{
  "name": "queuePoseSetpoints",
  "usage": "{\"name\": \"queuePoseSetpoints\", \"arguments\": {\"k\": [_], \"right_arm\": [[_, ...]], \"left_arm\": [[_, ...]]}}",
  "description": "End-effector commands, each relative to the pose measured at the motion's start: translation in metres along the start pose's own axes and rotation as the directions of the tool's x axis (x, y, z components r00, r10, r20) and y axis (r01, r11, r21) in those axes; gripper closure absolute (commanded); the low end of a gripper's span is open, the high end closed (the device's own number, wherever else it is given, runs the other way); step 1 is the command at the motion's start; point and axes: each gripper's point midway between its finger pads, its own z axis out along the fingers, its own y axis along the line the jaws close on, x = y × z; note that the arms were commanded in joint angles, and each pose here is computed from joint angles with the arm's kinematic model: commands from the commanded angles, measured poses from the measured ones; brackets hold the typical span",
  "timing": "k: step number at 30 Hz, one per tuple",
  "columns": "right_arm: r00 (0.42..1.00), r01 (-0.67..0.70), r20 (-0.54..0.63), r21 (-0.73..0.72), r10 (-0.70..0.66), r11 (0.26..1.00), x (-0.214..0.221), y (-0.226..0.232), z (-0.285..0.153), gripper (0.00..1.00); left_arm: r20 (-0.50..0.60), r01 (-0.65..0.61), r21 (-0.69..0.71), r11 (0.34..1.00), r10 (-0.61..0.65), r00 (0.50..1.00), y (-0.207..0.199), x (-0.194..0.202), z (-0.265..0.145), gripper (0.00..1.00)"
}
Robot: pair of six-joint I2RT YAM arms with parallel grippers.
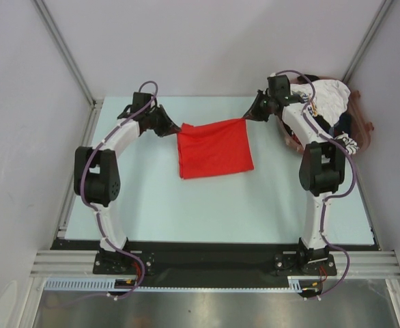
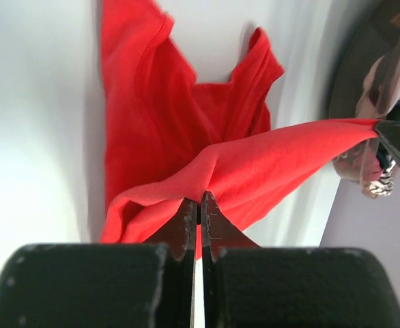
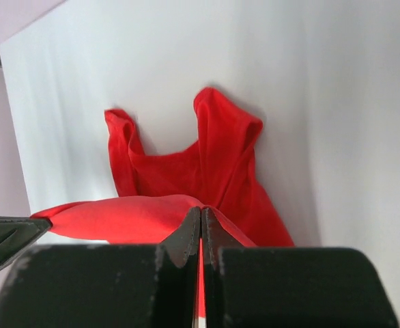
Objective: Fold and stack the tank tops
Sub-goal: Fold the tank top, then neatly place the folded tank top to the corner
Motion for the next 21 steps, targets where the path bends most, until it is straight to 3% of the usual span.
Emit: {"name": "queuePoseSetpoints", "arguments": {"k": [1,4,7,9,10,11,12,13,18,20,21], "right_arm": [[0.995,0.038,0.095,-0.102,-0.028,0.994,-0.04,0.025,0.0,1.0],[0.994,0.031,0.107,-0.103,-0.02,0.994,-0.049,0.023,0.013,1.0],[0.994,0.015,0.11,-0.119,-0.001,0.993,-0.052,0.02,0.033,1.0],[0.989,0.018,0.148,-0.148,0.004,0.989,-0.061,0.021,0.043,0.92],[0.99,-0.005,0.14,-0.144,0.026,0.99,-0.057,0.014,0.058,0.8],[0.987,-0.017,0.153,-0.14,0.039,0.99,-0.06,0.009,0.066,0.48],[0.986,-0.012,0.164,-0.162,0.039,0.987,-0.062,0.01,0.074,0.38],[0.988,-0.037,0.143,-0.162,0.06,0.986,-0.057,0.002,0.084,0.36],[0.986,-0.017,0.163,-0.123,0.037,0.992,-0.048,-0.009,0.073,0.29],[0.979,0.022,0.203,-0.123,0.004,0.992,-0.052,-0.001,0.048,0.3],[0.984,0.017,0.179,-0.107,0.003,0.994,-0.035,-0.012,0.047,0.31]], "left_arm": [[0.091,-0.051,0.084,0.995,0.044,0.995,-0.031,-0.041,-0.006,1.0],[0.096,-0.055,0.086,0.995,0.047,0.994,-0.032,-0.052,0.006,1.0],[0.104,-0.049,0.077,0.996,0.041,0.994,-0.028,-0.065,0.02,0.9],[0.107,-0.04,0.072,0.997,0.032,0.994,-0.024,-0.072,0.033,0.87],[0.125,-0.031,0.052,0.998,0.024,0.992,-0.018,-0.078,0.037,0.77],[0.135,-0.029,0.046,0.998,0.023,0.991,-0.015,-0.082,0.041,0.34],[0.149,-0.033,0.038,0.999,0.027,0.988,-0.012,-0.088,0.049,0.08],[0.162,-0.032,0.018,0.999,0.029,0.986,-0.007,-0.093,0.052,0.0],[0.178,-0.064,-0.031,0.997,0.068,0.982,0.004,-0.086,0.041,0.0],[0.19,-0.066,-0.059,0.996,0.077,0.979,0.011,-0.078,0.032,0.0],[0.178,-0.067,-0.07,0.995,0.079,0.981,0.017,-0.066,0.024,0.0]]}}
